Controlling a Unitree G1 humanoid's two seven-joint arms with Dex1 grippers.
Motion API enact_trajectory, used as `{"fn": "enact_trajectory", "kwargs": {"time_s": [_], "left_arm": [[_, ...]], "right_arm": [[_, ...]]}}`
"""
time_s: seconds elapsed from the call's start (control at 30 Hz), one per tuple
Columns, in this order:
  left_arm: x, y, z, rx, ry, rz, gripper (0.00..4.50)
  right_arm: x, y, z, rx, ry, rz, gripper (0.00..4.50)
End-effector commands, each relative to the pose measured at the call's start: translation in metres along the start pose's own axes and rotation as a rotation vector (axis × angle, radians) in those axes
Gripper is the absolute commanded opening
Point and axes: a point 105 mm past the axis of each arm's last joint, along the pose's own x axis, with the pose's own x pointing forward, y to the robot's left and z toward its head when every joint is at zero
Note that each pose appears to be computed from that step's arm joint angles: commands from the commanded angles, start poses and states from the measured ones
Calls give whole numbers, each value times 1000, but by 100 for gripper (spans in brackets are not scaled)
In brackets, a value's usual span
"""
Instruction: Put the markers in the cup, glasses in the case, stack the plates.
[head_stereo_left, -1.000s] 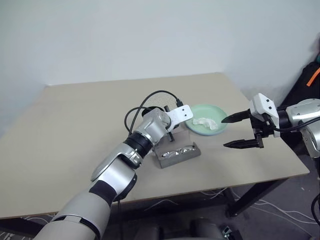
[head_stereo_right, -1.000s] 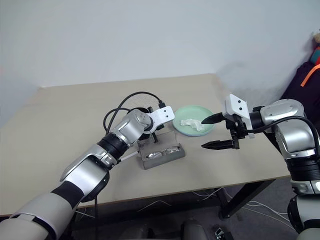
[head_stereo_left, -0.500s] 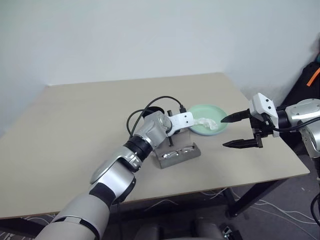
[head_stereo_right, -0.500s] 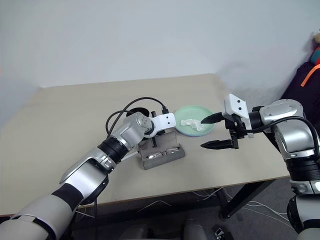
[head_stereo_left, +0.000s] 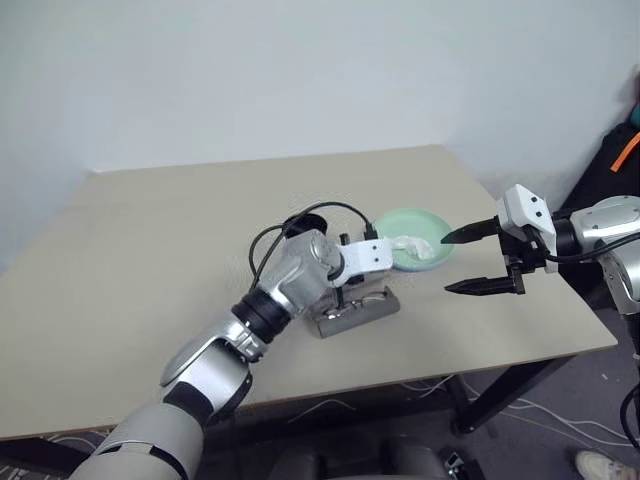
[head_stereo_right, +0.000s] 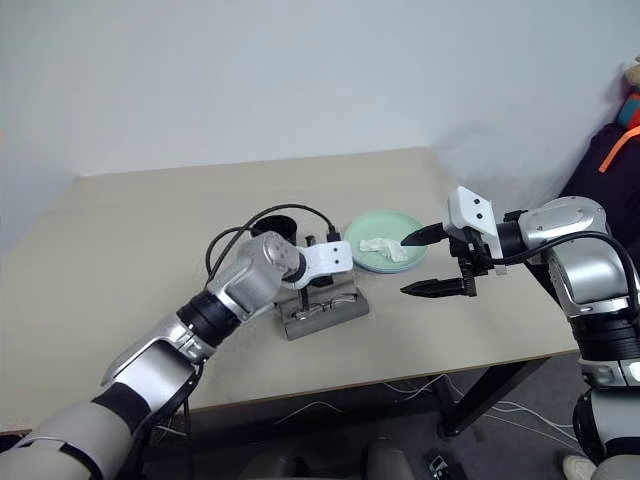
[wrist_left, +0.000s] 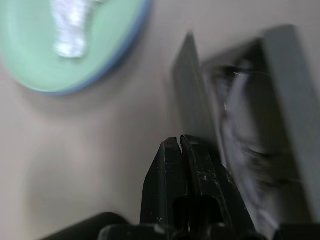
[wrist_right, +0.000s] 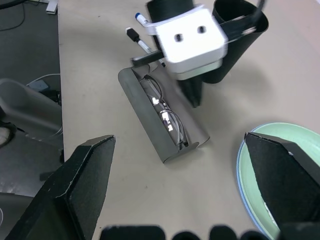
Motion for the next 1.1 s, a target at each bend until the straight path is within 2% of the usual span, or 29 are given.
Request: {"fn": "enact_trajectory", "kwargs": {"time_s": [0.03,0.37,0.53,0.67,0.93,1.07,1.1], "left_arm": [[-12,-6,6,39,-19,0,1],[-15,-29,-1,6,-13,-27,1],[-24,-12,0,-41,-38,43,1],[-44,5,5,-129,-125,88,1],[-83,4,-40,-306,-152,30,1],[-96,1,-59,-317,-142,-10,1],[-99,1,-63,-321,-136,-18,35]], "right_arm": [[-5,-4,8,-43,-6,-14,450],[-4,-7,5,-42,3,-10,450],[-4,-8,6,-45,3,-8,450],[-4,-8,6,-45,3,-9,450],[-3,-10,6,-48,6,-6,450],[-2,-13,7,-53,5,0,450],[-1,-14,8,-55,5,1,450]]}}
